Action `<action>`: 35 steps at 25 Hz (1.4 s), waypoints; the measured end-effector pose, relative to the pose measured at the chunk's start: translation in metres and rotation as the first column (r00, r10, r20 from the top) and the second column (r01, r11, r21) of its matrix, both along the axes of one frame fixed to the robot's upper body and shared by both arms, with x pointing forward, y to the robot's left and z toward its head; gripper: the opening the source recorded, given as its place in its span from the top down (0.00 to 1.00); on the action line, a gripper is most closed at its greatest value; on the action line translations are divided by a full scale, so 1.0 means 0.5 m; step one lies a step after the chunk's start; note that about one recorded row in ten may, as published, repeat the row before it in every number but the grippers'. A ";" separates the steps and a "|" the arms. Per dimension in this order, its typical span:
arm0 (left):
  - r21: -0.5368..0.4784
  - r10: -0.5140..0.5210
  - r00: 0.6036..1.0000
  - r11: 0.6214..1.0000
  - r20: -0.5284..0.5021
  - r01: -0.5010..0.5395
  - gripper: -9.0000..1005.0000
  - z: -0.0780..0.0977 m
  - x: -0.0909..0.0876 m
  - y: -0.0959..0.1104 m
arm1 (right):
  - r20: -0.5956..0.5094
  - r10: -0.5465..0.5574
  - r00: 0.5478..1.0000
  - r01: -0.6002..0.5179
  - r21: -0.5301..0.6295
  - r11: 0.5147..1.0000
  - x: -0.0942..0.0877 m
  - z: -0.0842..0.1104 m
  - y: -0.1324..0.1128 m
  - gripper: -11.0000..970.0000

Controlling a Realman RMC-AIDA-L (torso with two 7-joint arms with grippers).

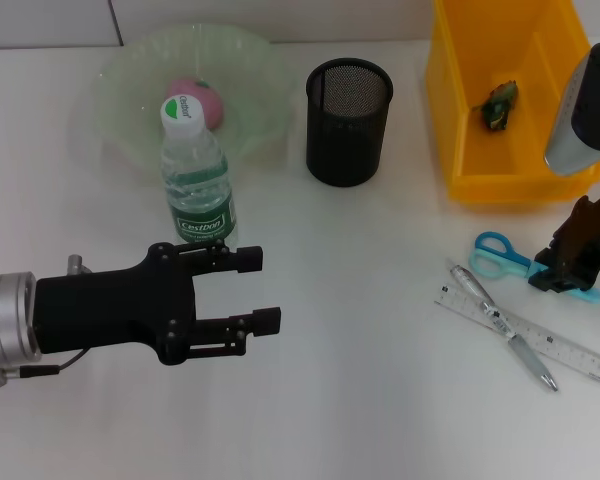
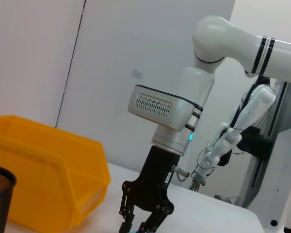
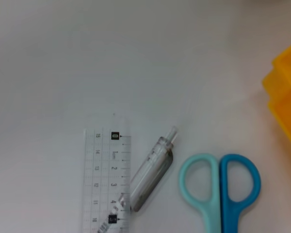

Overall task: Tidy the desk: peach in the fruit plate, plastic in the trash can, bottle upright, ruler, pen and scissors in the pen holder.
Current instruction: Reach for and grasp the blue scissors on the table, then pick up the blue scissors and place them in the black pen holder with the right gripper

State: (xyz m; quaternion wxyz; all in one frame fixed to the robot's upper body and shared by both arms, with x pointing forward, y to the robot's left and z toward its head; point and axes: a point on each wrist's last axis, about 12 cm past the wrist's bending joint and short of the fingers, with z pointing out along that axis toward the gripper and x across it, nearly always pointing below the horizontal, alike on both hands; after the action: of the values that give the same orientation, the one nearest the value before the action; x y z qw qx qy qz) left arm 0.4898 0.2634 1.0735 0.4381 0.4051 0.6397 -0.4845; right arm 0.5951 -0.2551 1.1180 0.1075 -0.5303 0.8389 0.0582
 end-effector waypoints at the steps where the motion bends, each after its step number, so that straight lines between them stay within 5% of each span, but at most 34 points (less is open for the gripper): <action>1: 0.000 0.001 1.000 1.000 -0.002 -0.001 0.26 -0.001 -0.001 0.001 | 0.000 0.001 1.000 -0.001 -0.001 1.000 0.000 0.000 0.000 0.64; 4: 0.000 0.002 1.000 1.000 -0.003 -0.002 0.26 -0.001 -0.002 0.001 | 0.000 0.000 1.000 0.000 0.001 1.000 -0.001 0.000 0.000 0.65; 7: 0.000 0.003 1.000 1.000 -0.005 -0.003 0.26 -0.002 -0.004 0.002 | -0.001 0.000 1.000 0.000 0.003 1.000 -0.002 0.001 0.000 0.77; 13: 0.000 0.004 1.000 1.000 -0.008 -0.004 0.26 -0.003 -0.006 0.004 | 0.017 -0.011 1.000 0.011 0.035 0.999 -0.008 0.019 -0.007 0.77; 20: -0.006 -0.003 1.000 1.000 -0.012 0.003 0.26 -0.003 -0.011 0.006 | 0.151 -0.098 0.984 0.047 0.309 0.950 -0.030 0.136 -0.052 0.77; 26: -0.004 -0.003 1.000 1.000 -0.011 0.003 0.26 -0.003 -0.011 0.008 | 0.254 -0.297 0.920 0.058 0.662 0.747 -0.008 0.181 -0.068 0.77; 35: -0.005 -0.020 1.000 1.000 -0.021 0.020 0.26 -0.010 -0.016 -0.002 | 0.155 -0.501 0.851 0.040 0.933 0.357 0.073 0.067 0.025 0.77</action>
State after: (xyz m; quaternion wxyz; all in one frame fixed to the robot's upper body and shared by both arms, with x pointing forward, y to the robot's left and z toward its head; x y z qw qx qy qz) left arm 0.4818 0.2625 1.0685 0.4276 0.4051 0.6389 -0.4948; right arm 0.6318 -0.2425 1.1515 0.5610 -0.2336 0.7034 0.3686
